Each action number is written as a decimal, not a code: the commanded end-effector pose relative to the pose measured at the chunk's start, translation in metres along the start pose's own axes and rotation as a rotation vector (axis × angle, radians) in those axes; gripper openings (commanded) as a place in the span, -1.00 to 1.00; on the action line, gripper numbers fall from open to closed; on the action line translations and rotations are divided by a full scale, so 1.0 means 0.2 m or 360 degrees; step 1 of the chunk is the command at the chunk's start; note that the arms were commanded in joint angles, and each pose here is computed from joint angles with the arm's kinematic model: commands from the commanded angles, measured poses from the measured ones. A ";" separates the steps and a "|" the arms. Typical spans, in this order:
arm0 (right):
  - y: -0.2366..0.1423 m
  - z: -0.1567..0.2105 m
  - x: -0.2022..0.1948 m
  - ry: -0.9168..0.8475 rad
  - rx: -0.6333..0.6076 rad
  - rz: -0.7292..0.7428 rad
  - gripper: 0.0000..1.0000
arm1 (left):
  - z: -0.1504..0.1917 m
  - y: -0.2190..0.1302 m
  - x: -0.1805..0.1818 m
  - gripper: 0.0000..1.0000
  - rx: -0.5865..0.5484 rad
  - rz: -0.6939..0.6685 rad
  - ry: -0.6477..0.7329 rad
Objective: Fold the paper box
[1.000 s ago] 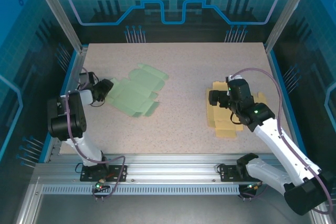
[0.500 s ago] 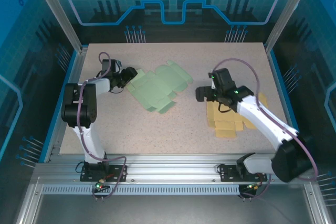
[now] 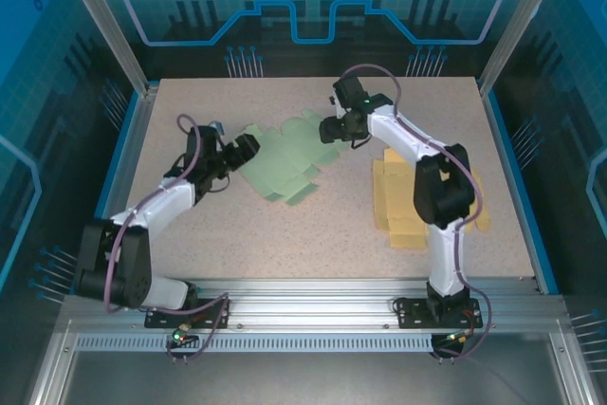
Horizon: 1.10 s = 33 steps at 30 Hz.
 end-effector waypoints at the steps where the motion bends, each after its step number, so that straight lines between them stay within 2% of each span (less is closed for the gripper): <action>1: 0.12 -0.03 -0.05 0.0056 0.0162 -0.0047 0.36 | 0.17 -0.05 0.09 0.77 -0.0008 -0.0146 -0.0099; 6: 0.33 -0.05 -0.13 0.0160 0.0258 -0.0055 0.29 | 0.36 -0.10 0.11 0.72 0.0010 -0.0147 -0.0099; 11: 0.46 0.00 -0.13 0.0207 0.0347 -0.0125 -0.01 | 0.46 -0.10 0.13 0.71 0.0066 -0.0138 -0.0121; 14: 0.48 0.06 -0.11 0.0174 0.0402 -0.0106 -0.05 | 0.48 -0.09 0.15 0.68 0.0077 -0.0152 -0.0132; 21: 0.42 0.28 -0.02 0.0115 0.0516 0.0039 -0.10 | 0.49 -0.07 0.19 0.67 0.0064 -0.0227 -0.0121; 27: 0.32 0.51 0.05 0.0171 0.0556 0.0113 -0.10 | 0.48 -0.09 0.29 0.70 0.0016 -0.0469 -0.0059; 33: 0.22 0.70 0.11 0.0244 0.0547 0.0122 -0.09 | 0.42 -0.15 0.40 0.72 -0.0008 -0.0544 -0.0142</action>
Point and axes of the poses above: each hand's point on the last joint's axis, 136 mm out from that joint toward the fingers, its own y axis out along the fingers, its own x axis along the line the jaws close on, z = x × y, the point moved 9 cm from there along -y, back along the fingers, and after that the axes turned 2 degrees about -y, right-handed, at the moved point
